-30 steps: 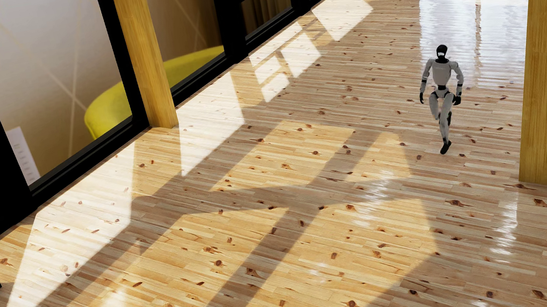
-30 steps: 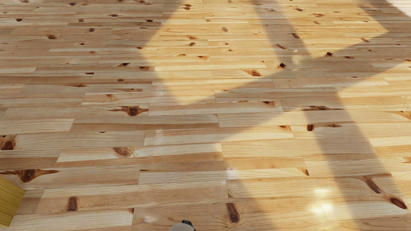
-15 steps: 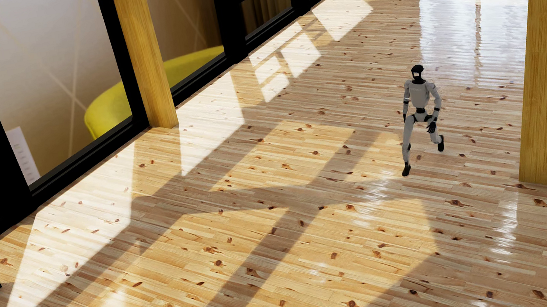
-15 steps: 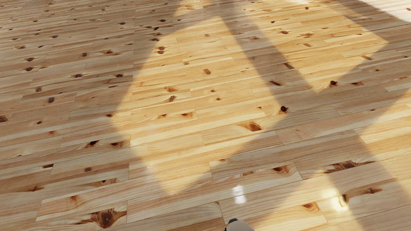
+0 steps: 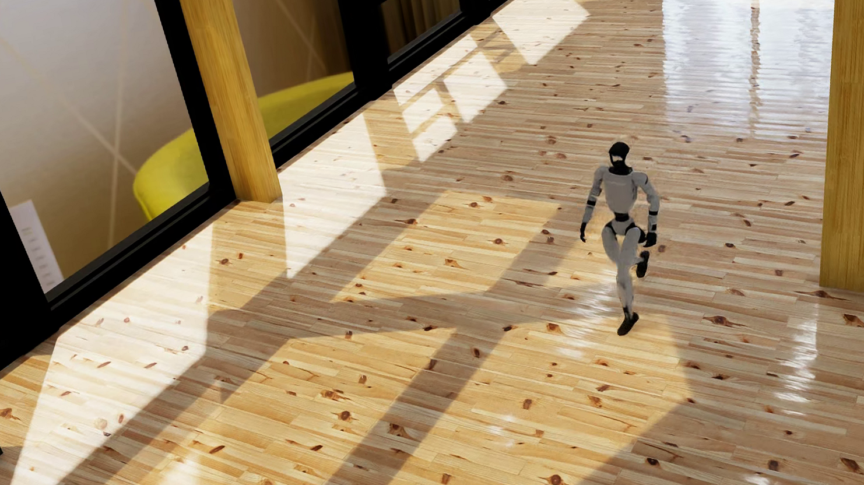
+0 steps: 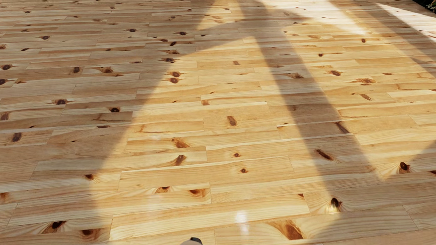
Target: Move towards the dark shelves
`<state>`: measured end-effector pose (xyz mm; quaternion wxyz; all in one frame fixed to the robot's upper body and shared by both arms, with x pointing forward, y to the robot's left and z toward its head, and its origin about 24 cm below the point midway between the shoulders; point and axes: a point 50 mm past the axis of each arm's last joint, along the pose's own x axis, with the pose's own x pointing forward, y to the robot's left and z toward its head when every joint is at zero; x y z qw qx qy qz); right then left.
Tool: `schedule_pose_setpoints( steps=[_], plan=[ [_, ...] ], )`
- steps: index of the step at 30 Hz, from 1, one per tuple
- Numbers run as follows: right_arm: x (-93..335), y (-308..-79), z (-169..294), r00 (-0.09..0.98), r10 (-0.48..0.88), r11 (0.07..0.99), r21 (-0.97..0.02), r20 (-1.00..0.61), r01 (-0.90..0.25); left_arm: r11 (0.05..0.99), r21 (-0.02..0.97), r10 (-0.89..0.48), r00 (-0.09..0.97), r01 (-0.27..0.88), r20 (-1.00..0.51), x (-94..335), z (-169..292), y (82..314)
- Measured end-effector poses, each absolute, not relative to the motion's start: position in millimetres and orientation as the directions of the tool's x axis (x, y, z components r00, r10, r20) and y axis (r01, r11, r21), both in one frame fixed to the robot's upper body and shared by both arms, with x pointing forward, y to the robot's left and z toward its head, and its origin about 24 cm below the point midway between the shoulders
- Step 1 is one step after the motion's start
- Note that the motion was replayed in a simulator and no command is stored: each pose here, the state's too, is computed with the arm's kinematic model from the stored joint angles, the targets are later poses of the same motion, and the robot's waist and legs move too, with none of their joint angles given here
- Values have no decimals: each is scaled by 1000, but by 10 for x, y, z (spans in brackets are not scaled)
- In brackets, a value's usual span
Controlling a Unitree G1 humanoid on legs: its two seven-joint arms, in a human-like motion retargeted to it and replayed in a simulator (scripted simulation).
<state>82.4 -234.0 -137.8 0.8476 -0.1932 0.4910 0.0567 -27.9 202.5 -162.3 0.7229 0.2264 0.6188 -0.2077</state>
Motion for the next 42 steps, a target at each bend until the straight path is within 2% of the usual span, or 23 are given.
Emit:
schedule_pose_setpoints(
  steps=[1, 4, 6, 11, 13, 15, 17, 19, 21, 24, 26, 28, 30, 31, 34, 37, 40, 42],
  plan=[
    [613, -2310, -1474, 431, -85, 907, -248, -898, -340, 816, 89, 14, 134, 571, -991, -291, -1626, 2118],
    [310, -2261, -1526, 351, -64, 894, -210, -934, -396, 838, 166, 50, 229, 519, -972, 77, -1618, 2229],
    [9, -2315, -1547, 264, -82, 889, -190, -961, -416, 826, 210, 17, 350, 523, -936, 423, -1532, 2217],
    [-649, -2517, -1502, 62, -156, 888, -168, -986, -428, 843, 336, -12, 640, 420, -768, 1345, -1157, 2235],
    [-838, -2561, -1478, -4, -178, 890, -159, -984, -426, 854, 353, -5, 685, 382, -729, 1497, -1072, 2249],
    [-923, -2589, -1469, -41, -193, 893, -158, -980, -422, 880, 318, 31, 625, 353, -780, 1277, -1207, 2275],
    [-680, -2537, -1533, 16, -169, 874, -157, -985, -459, 875, 284, 72, 474, 392, -877, 850, -1426, 2342],
    [-269, -2349, -1570, 166, -97, 877, -163, -981, -453, 830, 238, 67, 333, 505, -940, 453, -1547, 2342],
    [195, -2201, -1528, 330, -39, 887, -185, -943, -423, 836, 180, 78, 212, 518, -974, 14, -1599, 2332],
    [774, -2054, -1366, 520, 30, 884, -220, -854, -412, 847, 103, 53, 109, 521, -993, -429, -1595, 2220],
    [1097, -2073, -1166, 634, 51, 878, -268, -772, -397, 862, 73, 35, 85, 502, -996, -536, -1601, 2125],
    [1230, -2073, -1068, 683, 56, 882, -284, -729, -376, 862, 83, 36, 103, 500, -994, -485, -1598, 2140],
    [1008, -2101, -1205, 616, 24, 896, -256, -787, -362, 855, 111, 63, 111, 507, -992, -413, -1598, 2238],
    [803, -2120, -1323, 545, 2, 902, -234, -838, -362, 854, 128, 80, 116, 504, -990, -364, -1602, 2290],
    [391, -2147, -1536, 367, -22, 880, -192, -930, -434, 838, 218, 112, 233, 500, -966, 137, -1586, 2435],
    [-54, -2328, -1556, 235, -78, 870, -181, -969, -459, 811, 295, 70, 417, 505, -906, 729, -1447, 2431],
    [-304, -2542, -1517, 160, -151, 879, -207, -976, -431, 819, 395, 59, 623, 416, -780, 1477, -1157, 2454],
    [-447, -2636, -1492, 116, -187, 886, -218, -976, -410, 816, 440, 45, 717, 376, -696, 1840, -946, 2449]
  ],
)
